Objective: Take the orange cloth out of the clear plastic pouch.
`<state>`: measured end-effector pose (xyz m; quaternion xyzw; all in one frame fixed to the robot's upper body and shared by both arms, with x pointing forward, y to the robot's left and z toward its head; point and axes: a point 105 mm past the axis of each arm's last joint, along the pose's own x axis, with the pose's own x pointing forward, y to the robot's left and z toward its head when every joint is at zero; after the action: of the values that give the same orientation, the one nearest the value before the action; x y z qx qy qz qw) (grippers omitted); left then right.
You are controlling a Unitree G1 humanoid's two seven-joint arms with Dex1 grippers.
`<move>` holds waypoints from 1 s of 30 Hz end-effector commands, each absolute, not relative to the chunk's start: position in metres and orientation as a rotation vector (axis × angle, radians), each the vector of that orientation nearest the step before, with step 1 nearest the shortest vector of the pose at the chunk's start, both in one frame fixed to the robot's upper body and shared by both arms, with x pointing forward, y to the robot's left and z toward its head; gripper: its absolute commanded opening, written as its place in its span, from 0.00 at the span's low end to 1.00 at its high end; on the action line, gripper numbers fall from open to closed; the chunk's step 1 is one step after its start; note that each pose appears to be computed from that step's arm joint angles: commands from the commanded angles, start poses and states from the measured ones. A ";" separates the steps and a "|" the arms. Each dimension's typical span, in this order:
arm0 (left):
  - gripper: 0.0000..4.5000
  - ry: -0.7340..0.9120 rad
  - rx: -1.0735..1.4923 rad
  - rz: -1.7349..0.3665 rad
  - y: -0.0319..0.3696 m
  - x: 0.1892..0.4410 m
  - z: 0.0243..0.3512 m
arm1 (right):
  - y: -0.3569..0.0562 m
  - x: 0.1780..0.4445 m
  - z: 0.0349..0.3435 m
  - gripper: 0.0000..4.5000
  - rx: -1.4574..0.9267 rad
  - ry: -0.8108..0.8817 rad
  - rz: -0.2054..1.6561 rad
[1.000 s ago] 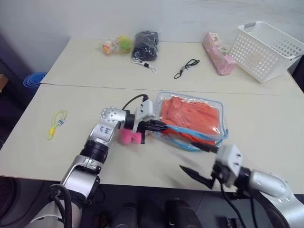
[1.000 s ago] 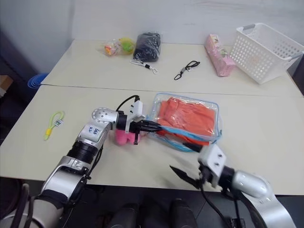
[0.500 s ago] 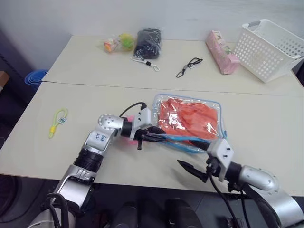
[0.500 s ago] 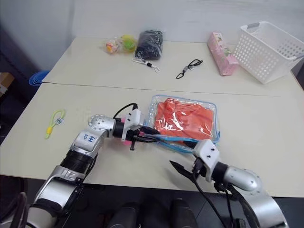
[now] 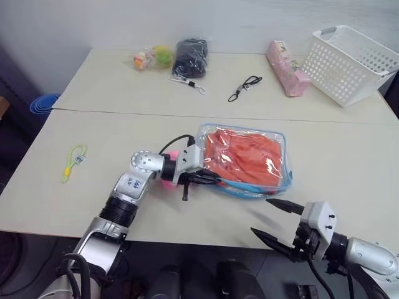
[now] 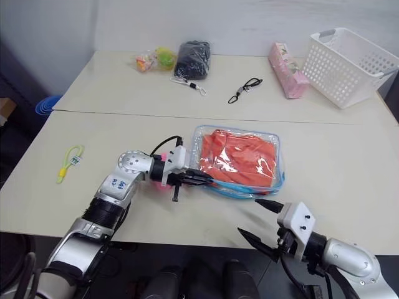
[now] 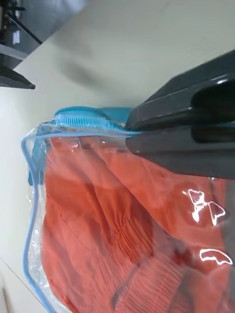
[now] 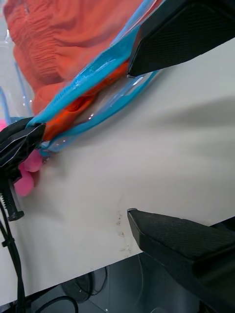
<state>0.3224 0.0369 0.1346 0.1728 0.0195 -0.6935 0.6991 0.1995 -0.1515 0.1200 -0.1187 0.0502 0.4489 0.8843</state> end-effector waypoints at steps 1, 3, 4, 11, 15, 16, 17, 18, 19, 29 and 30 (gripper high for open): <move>0.02 0.027 0.285 -1.530 0.032 0.326 0.152 | -0.127 0.198 0.130 1.00 -0.225 0.058 1.002; 0.02 0.041 0.235 -1.525 0.030 0.326 0.156 | -0.118 0.202 0.129 1.00 -0.211 0.064 1.014; 0.02 0.059 0.210 -1.524 0.030 0.326 0.157 | -0.113 0.209 0.129 1.00 -0.226 0.059 1.004; 0.02 0.131 0.160 -1.506 0.032 0.324 0.155 | -0.113 0.261 0.135 1.00 -0.330 0.013 0.820; 0.02 0.146 0.149 -1.502 0.033 0.322 0.153 | -0.114 0.282 0.136 1.00 -0.344 0.005 0.734; 0.02 0.146 0.146 -1.501 0.033 0.322 0.153 | -0.113 0.286 0.135 1.00 -0.346 0.012 0.718; 0.02 0.145 0.144 -1.500 0.032 0.322 0.153 | -0.114 0.290 0.133 1.00 -0.360 0.019 0.694; 0.02 0.145 0.141 -1.498 0.032 0.322 0.154 | -0.114 0.294 0.132 1.00 -0.372 0.028 0.679; 0.02 0.145 0.136 -1.495 0.032 0.322 0.154 | -0.114 0.297 0.129 1.00 -0.386 0.043 0.672; 0.02 0.099 0.123 -1.432 0.029 0.331 0.161 | -0.096 0.279 0.121 1.00 -0.348 0.139 0.798; 0.02 0.088 0.125 -1.414 0.029 0.334 0.162 | -0.099 0.274 0.120 1.00 -0.352 0.147 0.811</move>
<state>0.3312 0.0304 0.1434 0.0588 0.0826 -0.6524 0.7511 0.2864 -0.1055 0.1126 -0.1749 0.0817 0.3613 0.9123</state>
